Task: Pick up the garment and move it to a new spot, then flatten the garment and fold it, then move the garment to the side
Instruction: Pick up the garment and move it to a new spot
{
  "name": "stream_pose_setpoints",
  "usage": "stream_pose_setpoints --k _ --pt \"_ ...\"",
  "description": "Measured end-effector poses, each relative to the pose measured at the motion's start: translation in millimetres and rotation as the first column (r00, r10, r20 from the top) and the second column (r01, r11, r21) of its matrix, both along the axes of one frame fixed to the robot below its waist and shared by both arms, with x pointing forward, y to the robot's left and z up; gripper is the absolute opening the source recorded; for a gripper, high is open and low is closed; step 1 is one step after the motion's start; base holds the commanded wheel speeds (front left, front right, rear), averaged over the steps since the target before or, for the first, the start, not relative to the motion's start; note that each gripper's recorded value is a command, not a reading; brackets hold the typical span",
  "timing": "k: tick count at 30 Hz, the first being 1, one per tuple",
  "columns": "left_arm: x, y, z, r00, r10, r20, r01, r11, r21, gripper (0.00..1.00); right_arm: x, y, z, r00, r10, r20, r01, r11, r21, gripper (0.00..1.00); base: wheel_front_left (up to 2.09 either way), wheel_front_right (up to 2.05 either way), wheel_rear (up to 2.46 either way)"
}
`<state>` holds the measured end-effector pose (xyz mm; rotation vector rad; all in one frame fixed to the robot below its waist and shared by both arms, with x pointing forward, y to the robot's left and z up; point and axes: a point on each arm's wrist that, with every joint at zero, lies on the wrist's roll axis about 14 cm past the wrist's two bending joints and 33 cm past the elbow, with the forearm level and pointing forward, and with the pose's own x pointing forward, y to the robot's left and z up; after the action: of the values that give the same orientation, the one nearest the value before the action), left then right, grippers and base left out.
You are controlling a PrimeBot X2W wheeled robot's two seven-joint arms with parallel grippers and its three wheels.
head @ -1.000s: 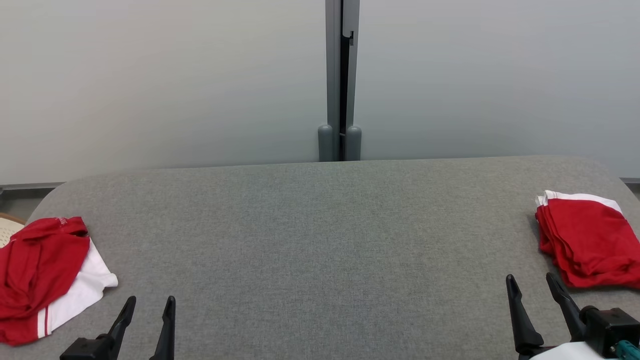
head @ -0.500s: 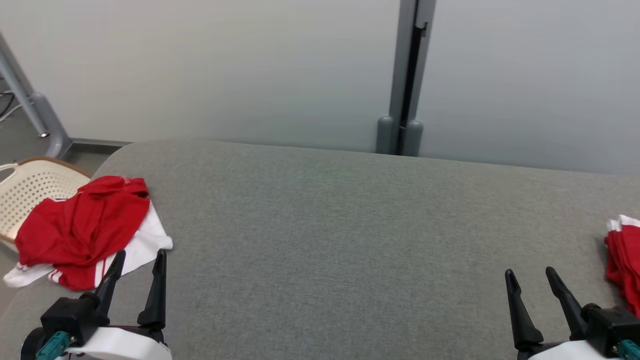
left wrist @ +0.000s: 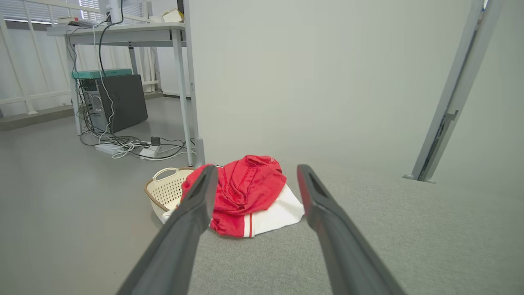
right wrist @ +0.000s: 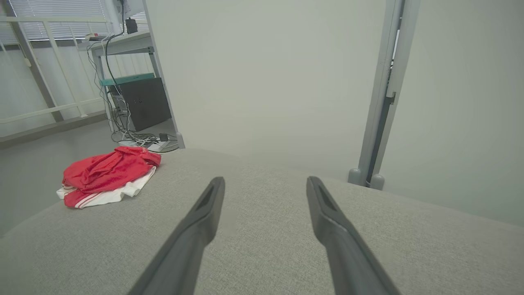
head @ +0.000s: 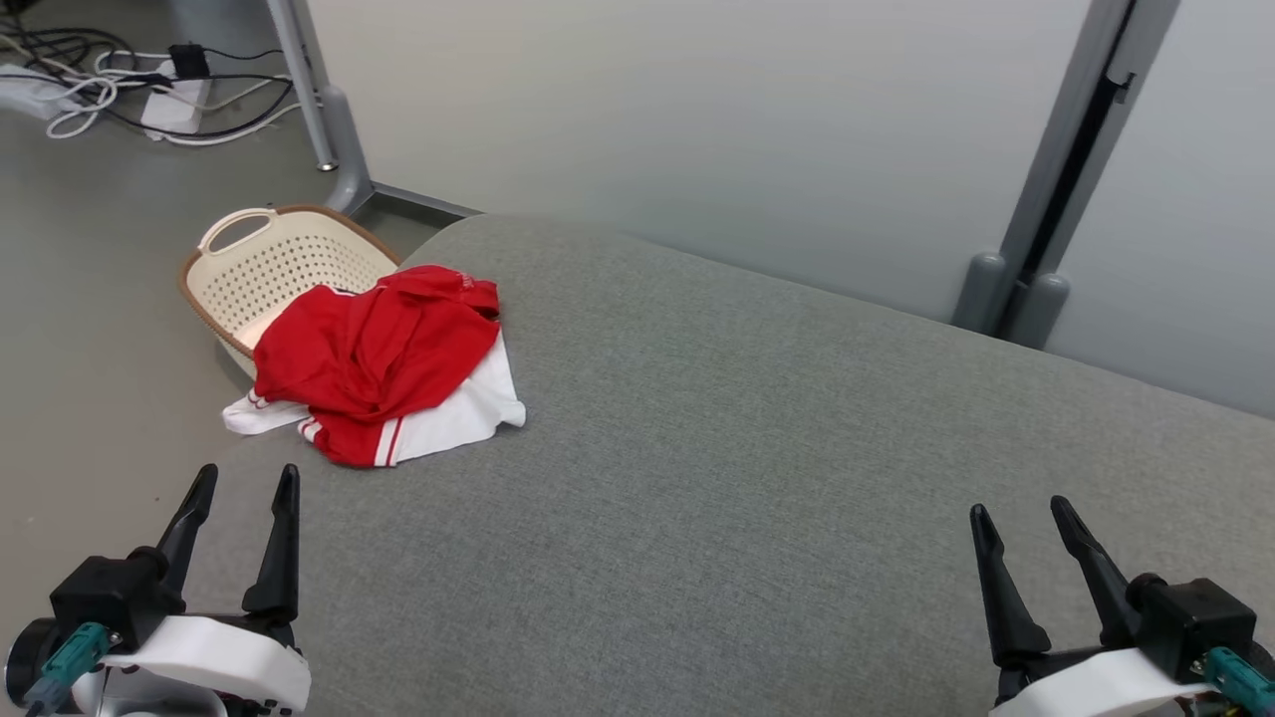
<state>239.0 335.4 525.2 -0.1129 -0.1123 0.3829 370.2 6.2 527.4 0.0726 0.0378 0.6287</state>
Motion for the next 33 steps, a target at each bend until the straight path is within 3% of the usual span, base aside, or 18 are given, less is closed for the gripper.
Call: stream_pose_setpoints --k 7,18,26,33 --pt "-15 15 -4 0.998 0.063 -0.008 -0.063 0.998 -0.005 1.00 4 22 2 0.998 0.058 0.004 -0.058 0.998 0.003 1.00 0.00 0.00 0.00" --pt "0 12 -14 0.999 0.021 -0.044 -0.022 1.000 -0.019 1.00 11 21 -2 0.999 0.050 -0.005 -0.050 0.999 -0.007 1.00 0.00 0.00 0.00" --pt "70 10 -29 0.991 -0.066 -0.117 0.057 0.996 -0.075 1.00 41 23 -1 0.999 0.037 0.007 -0.037 0.999 -0.029 1.00 0.00 0.00 0.00" --pt "140 9 -69 0.960 -0.117 -0.255 0.083 0.987 -0.140 1.00 79 18 -23 1.000 0.000 -0.019 0.000 0.999 -0.044 1.00 0.00 0.00 0.00"
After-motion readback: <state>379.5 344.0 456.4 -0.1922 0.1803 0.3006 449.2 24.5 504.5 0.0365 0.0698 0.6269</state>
